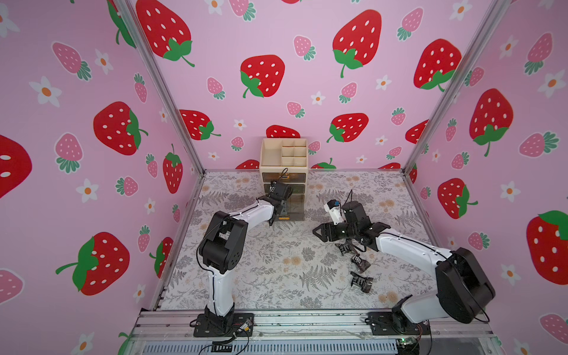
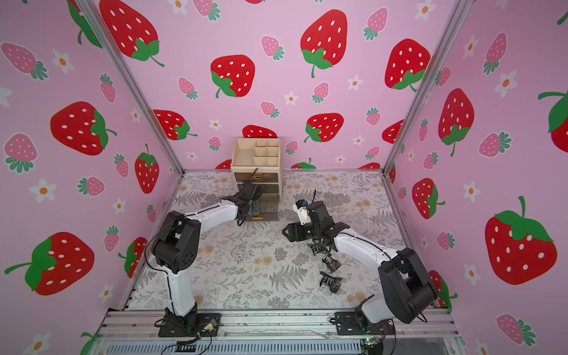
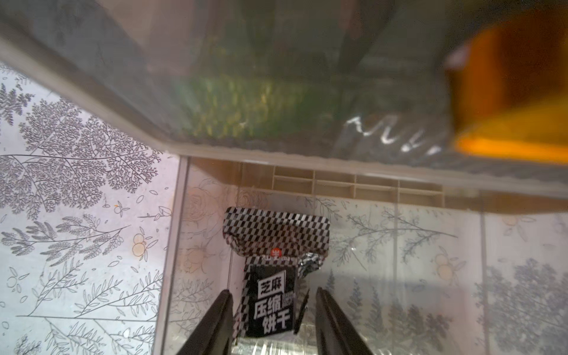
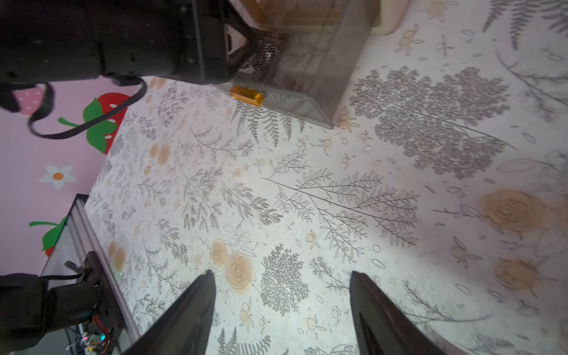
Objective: Place the cookies into the drawer by color
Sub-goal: Place the cookie in the drawer, then pick up the cookie at the center of the board.
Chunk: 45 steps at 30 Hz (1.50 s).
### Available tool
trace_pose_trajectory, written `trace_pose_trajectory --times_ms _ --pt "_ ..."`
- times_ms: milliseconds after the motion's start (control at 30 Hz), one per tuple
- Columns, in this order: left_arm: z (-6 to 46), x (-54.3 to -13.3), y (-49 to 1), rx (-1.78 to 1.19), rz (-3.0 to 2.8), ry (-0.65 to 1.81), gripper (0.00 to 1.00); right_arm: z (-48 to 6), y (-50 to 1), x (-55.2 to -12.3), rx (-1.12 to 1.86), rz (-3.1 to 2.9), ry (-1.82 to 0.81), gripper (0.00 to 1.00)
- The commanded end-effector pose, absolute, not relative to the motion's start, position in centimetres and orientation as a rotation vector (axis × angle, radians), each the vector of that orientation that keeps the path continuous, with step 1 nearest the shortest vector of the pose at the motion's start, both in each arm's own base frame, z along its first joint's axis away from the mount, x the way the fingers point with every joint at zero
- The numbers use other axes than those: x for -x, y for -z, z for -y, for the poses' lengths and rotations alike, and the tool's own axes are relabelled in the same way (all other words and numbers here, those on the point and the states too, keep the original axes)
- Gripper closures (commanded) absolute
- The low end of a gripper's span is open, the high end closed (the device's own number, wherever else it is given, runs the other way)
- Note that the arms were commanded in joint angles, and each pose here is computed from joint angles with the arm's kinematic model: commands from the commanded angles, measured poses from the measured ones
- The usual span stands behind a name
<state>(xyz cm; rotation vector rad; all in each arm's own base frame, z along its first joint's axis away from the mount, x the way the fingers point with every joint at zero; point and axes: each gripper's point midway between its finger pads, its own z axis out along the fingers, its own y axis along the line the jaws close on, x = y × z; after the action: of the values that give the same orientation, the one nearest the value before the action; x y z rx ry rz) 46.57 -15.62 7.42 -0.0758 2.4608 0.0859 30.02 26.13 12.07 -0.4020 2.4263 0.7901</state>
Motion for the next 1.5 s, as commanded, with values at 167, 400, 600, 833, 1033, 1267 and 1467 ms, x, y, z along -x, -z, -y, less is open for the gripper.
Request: trace_pose_trajectory --times_ms 167,400,600,833,1033,1267,1467 --pt "18.1 -43.9 -14.9 0.053 -2.299 0.197 0.42 -19.5 -10.0 -27.2 0.073 -2.598 -0.529 0.26" --pt "20.3 -38.0 -15.9 0.03 -2.235 0.533 0.22 -18.2 -7.2 -23.6 -0.035 -2.733 -0.548 0.24" --pt "22.0 -34.0 -16.5 -0.032 -2.208 0.718 0.18 -17.7 -5.5 -22.4 -0.097 -2.791 -0.552 0.23" --pt "22.8 -31.6 -15.9 -0.055 -2.196 0.821 0.18 -17.1 -4.0 -22.8 -0.148 -2.795 -0.514 0.19" --pt "22.7 -30.8 -15.7 -0.06 -2.195 0.842 0.18 -17.8 -2.7 -24.4 -0.158 -2.813 -0.538 0.19" --pt "22.9 -30.1 -14.2 -0.069 -2.221 0.852 0.18 -17.0 -1.2 -26.8 -0.164 -2.827 -0.371 0.18" --pt "22.3 -30.1 -13.2 -0.062 -2.249 0.8 0.18 -15.4 -1.1 -27.9 -0.199 -2.833 -0.182 0.19"
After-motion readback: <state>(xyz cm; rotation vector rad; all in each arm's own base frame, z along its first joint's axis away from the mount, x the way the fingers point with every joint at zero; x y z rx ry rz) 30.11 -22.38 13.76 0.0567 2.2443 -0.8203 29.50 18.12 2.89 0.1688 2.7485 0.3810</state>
